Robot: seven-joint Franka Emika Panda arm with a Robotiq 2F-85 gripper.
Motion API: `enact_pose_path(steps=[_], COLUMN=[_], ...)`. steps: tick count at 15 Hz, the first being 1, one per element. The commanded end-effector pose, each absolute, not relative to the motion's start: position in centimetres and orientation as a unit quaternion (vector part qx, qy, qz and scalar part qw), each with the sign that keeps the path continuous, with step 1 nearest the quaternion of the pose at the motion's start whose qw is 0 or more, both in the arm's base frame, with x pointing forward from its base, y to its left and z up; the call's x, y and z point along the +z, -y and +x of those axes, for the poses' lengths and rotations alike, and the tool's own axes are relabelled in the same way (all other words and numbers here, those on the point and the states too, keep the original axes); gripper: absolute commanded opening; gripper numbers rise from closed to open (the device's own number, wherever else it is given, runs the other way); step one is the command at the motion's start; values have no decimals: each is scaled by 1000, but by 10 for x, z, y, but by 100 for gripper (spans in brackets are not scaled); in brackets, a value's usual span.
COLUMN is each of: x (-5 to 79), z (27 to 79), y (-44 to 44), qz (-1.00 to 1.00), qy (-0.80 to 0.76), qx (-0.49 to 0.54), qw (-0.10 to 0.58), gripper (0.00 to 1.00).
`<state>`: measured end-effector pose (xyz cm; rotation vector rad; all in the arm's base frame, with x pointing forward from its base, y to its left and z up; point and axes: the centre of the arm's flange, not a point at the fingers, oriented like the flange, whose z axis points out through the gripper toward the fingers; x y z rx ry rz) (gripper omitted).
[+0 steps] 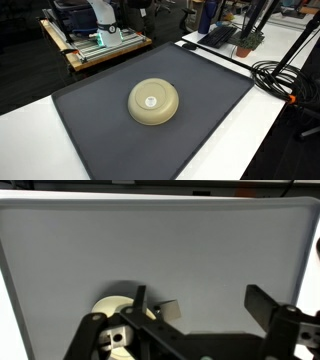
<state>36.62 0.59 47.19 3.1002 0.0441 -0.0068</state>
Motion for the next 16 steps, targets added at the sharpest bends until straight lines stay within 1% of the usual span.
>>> enact_pose_path(steps=[1,4,7,11,14,16], x=[456,442,422,381,348,331], z=[394,416,447,485,505,515], y=[-15,-18,-22,-37,-56,-68], qz=[999,997,993,977,957,945], qy=[-16,-15,11,41,49,47], qx=[7,24,42,54,67,79], qw=[45,66,110,200,276,313], gripper=[100,100,100,100,100,100])
